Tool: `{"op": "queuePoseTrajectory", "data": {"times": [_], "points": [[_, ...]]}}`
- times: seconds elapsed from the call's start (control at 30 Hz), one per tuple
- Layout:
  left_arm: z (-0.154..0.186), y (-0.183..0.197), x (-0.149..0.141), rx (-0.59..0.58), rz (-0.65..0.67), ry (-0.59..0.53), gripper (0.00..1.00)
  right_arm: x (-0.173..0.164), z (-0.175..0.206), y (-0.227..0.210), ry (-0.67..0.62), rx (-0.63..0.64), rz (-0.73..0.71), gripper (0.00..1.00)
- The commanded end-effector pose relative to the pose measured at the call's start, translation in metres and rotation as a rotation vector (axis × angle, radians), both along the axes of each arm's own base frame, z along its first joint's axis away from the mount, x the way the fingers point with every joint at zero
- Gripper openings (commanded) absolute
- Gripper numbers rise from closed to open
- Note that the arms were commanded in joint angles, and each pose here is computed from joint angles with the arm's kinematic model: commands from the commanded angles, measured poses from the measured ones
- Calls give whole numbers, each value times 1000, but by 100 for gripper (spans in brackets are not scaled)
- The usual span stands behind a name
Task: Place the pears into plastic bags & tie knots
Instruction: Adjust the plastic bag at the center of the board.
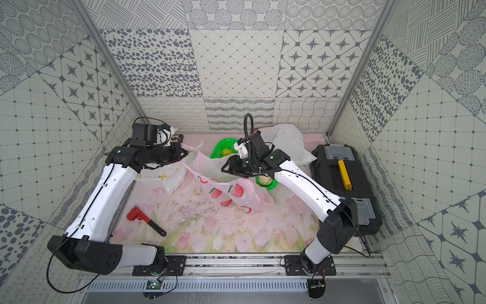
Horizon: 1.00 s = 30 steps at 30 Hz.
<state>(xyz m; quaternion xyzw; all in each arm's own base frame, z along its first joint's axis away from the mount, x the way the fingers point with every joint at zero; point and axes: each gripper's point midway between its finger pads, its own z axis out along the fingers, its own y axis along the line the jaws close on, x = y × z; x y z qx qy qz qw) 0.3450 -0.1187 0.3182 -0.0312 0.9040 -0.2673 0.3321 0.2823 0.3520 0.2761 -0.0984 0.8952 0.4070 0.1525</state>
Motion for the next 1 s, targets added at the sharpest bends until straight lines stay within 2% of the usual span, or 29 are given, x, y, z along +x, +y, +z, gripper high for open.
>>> {"op": "queuePoseTrajectory", "data": {"times": [0.0, 0.13, 0.2, 0.27, 0.37, 0.43, 0.57, 0.63, 0.77, 0.87, 0.97], "points": [[56, -3, -18, -47, -26, -127, 0, -11, 40, 8, -140, -43, 81, 59], [90, 8, -39, -30, 14, -193, 0, -22, 85, 11, -207, 15, 158, 64], [95, 11, -42, -23, 23, -183, 0, -26, 105, 14, -241, 49, 187, 66], [83, 9, -36, -15, 21, -133, 0, -28, 122, 16, -272, 86, 203, 67], [53, 8, -25, 2, 29, -19, 0, -31, 150, 27, -291, 217, 240, 69], [42, 5, -18, -6, 26, 13, 0, -30, 158, 42, -248, 315, 268, 70], [56, -7, -10, -67, -7, -43, 0, -22, 128, 77, -135, 314, 257, 69], [63, -13, -7, -93, -29, -71, 0, -27, 122, 100, -82, 380, 274, 69], [49, -9, -1, -53, -18, -57, 0, -34, 149, 125, -8, 596, 307, 70], [34, -5, 3, -35, -1, -18, 0, -45, 179, 125, 6, 669, 373, 73], [29, -6, 8, -48, 4, -14, 0, -51, 185, 127, 62, 701, 409, 73]]}}
